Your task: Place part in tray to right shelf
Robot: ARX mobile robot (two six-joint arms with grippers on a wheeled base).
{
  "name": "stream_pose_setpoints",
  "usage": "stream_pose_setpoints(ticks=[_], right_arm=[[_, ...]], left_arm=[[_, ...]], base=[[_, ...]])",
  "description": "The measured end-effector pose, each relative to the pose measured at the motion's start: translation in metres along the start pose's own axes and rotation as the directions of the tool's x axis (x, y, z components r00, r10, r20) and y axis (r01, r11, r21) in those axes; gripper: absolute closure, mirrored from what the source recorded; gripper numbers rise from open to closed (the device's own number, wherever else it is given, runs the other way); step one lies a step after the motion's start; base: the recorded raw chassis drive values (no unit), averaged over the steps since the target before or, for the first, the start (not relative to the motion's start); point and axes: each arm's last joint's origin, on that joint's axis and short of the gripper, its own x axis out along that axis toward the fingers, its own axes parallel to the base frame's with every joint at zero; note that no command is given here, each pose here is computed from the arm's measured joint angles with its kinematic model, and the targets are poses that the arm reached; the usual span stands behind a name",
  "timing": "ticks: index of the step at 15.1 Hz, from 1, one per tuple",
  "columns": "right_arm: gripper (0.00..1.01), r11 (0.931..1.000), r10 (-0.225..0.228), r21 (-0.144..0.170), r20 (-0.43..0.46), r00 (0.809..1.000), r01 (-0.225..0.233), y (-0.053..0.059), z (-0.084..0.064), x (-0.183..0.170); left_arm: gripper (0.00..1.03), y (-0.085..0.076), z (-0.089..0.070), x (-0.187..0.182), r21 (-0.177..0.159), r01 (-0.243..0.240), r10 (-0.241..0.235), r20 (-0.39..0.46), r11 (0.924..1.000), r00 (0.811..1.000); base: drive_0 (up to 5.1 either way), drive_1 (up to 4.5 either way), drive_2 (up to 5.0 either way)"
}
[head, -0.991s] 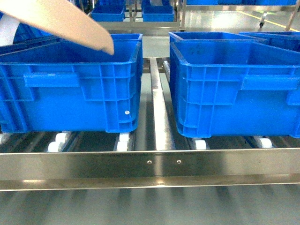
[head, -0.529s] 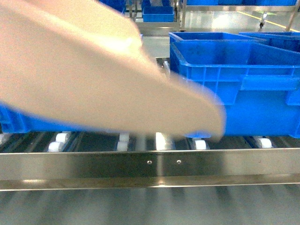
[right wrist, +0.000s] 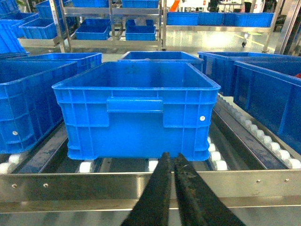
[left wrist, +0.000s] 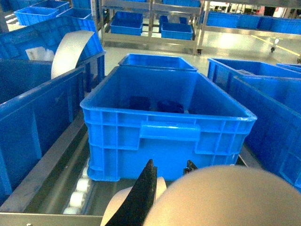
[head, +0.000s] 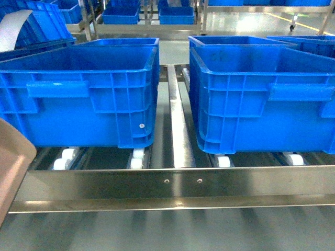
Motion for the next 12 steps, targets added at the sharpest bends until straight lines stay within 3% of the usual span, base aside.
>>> stream_pose_setpoints(ticks=[2,4,5,7,12], right_arm=[[0.99,1.0000,0.000,0.003,-0.001,1.000,0.000,0.000,-0.002,-0.002],[0.99,1.0000,0.000,0.003,0.003,1.000,0.000,0.000,-0.009,-0.004],[0.99,1.0000,0.006,0.004,-0.037,0.999,-0.006,0.000,-0.014,-0.010],[0.99,1.0000,0.000,0.004,0.021,1.000,0.000,0.000,-0.009,-0.015],[0.99,1.0000,0.000,0.004,0.003,1.000,0.000,0.000,-0.011,-0.014]], left_arm=[[0.90,0.006,-0.008,-0.006,0.016,0.027,-0.027,0.011,0.9995,1.000],[0.90,0.012,-0.015,-0.012,0.015,0.004,-0.004,0.022,0.9999,1.000],[0.90,0.012,-0.021,-0.016,0.022,0.008,-0.008,0.026,0.9997,1.000],[0.90,0.012,-0.026,-0.021,0.024,0.011,-0.012,0.031,0.9996,0.999],[0.90,0.013,-0.037,-0.031,0.027,0.011,-0.012,0.040,0.9996,0.999]], base=[[0.0,0.00,0.0],[0.0,0.00,0.0],[0.0,0.00,0.0],[0.0,0.00,0.0],[0.0,0.00,0.0]])
